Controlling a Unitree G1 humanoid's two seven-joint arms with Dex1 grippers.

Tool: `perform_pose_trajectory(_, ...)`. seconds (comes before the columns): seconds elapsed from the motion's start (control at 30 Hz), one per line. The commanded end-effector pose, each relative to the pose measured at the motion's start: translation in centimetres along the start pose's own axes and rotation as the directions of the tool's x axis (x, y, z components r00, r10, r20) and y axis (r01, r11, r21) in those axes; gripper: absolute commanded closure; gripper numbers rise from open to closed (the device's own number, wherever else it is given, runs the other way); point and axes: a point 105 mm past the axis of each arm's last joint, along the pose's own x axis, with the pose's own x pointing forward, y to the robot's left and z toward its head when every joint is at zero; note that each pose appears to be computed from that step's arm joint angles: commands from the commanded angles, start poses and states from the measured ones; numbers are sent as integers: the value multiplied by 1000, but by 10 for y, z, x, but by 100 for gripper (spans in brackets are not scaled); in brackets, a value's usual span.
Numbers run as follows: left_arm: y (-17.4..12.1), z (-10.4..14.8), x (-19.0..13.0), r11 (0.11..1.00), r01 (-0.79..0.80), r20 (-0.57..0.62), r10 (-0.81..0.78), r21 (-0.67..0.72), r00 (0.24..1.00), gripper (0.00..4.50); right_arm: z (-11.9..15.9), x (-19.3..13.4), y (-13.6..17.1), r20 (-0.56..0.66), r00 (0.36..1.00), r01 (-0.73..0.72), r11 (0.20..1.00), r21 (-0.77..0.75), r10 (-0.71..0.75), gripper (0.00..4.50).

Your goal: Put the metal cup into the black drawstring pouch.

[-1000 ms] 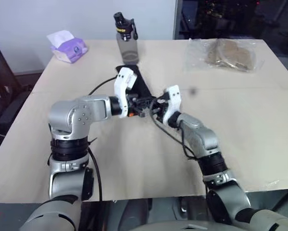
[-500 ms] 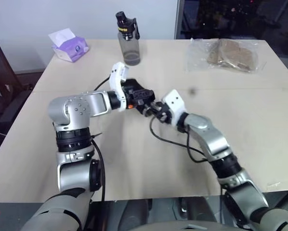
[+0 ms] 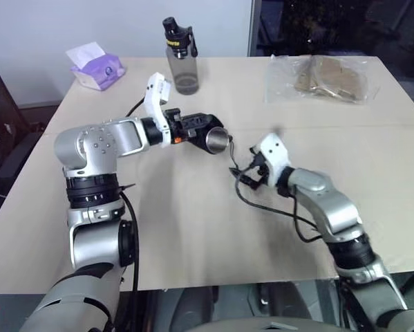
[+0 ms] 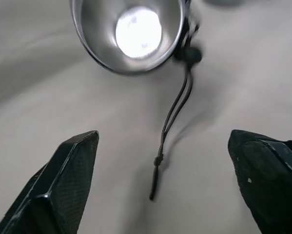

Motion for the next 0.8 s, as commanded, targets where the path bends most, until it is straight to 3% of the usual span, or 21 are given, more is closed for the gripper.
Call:
perform_pose_trajectory(0.03,-13,18,-6,998,33,51,-35,46,998,450,10,15,-5,54,998,31,999,-26,-30,3)
perform_pose_trajectory(0.13,-16,18,-7,998,37,51,-39,52,998,450,-2,35,-8,26,997,68,997,-35,-67,3)
perform_pose_trajectory(0.23,-15,19,-10,998,21,58,-24,58,998,450,-5,34,-25,16,988,157,980,-125,-156,87)
perform_pose_trajectory(0.3,-13,19,-13,999,10,66,-13,53,998,450,7,22,-37,53,978,209,967,-147,-203,178)
perform_pose_trajectory(0.33,-12,18,-14,999,7,69,-10,49,998,450,15,13,-42,70,974,226,961,-157,-217,260)
perform_pose_trajectory(0.43,-10,13,-15,999,5,81,-8,31,997,450,49,-15,-55,119,963,264,938,-227,-242,371)
perform_pose_trajectory(0.47,-10,11,-15,1000,12,94,-14,21,995,450,73,-26,-61,157,957,279,921,-270,-244,385)
perform_pose_trajectory(0.5,-10,10,-15,1000,23,113,-24,12,993,450,95,-36,-65,189,952,292,906,-308,-242,445)
perform_pose_trajectory(0.6,-14,13,-15,996,76,193,-66,-45,979,450,154,-61,-74,247,942,317,839,-443,-226,448)
perform_pose_trajectory(0.8,-13,8,-12,993,83,250,-62,-78,966,450,236,-85,-72,340,921,367,714,-595,-190,448)
